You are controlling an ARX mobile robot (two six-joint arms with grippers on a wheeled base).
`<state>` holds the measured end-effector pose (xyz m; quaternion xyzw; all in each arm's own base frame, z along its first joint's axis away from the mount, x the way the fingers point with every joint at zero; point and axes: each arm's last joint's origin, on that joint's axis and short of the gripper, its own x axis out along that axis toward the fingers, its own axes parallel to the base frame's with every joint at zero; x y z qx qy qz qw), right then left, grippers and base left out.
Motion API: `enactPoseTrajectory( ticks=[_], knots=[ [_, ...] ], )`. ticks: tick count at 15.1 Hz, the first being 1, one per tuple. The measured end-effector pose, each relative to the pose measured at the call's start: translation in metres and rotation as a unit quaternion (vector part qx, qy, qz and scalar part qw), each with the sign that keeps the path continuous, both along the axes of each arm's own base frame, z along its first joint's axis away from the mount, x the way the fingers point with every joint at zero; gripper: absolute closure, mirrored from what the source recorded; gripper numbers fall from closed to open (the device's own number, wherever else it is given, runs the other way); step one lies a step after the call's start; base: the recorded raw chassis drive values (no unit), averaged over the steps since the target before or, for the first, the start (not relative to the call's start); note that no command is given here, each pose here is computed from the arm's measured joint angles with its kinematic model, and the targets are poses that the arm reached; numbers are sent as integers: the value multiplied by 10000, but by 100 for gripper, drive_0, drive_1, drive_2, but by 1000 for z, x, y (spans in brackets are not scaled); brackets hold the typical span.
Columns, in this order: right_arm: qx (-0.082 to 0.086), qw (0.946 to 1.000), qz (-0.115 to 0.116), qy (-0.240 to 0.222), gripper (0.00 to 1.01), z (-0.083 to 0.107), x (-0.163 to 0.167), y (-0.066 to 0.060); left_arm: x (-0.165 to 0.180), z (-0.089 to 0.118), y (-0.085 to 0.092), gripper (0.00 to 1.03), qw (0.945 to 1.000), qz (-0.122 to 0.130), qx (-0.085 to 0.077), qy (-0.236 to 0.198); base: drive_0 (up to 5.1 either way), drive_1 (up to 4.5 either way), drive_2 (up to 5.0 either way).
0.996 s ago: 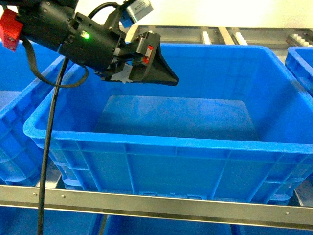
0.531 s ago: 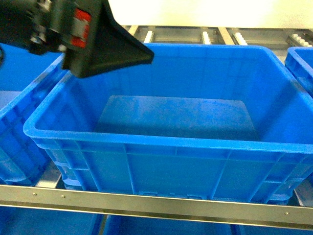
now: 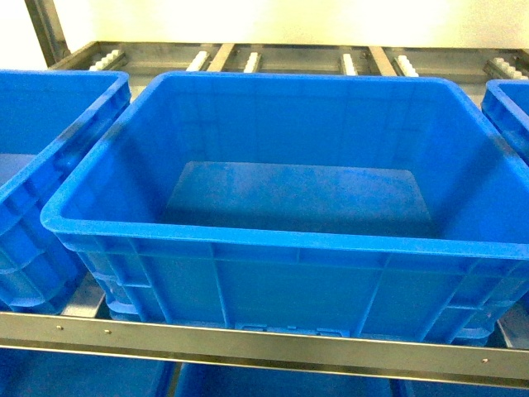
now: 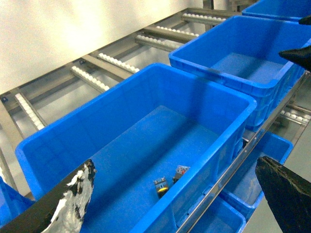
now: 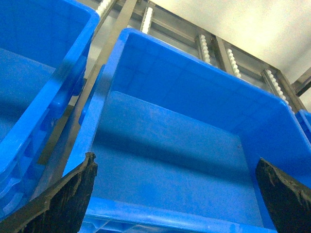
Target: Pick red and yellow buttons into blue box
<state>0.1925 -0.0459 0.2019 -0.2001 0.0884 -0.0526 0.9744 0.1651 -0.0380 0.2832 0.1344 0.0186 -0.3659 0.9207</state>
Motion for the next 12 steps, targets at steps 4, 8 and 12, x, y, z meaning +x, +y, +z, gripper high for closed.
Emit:
enactPoseTrajectory(
  ticks=[4,8,12],
  knots=[
    [0,10000,0,0,3,0,0,0,-7,-18,5,5,9991,387,38,161,0,0,0],
    [0,10000,2,0,3,0,0,0,-8,-17,5,5,9991,385,36,149,0,0,0],
    [0,10000,2,0,3,0,0,0,-8,-17,5,5,9991,385,36,149,0,0,0]
  ],
)
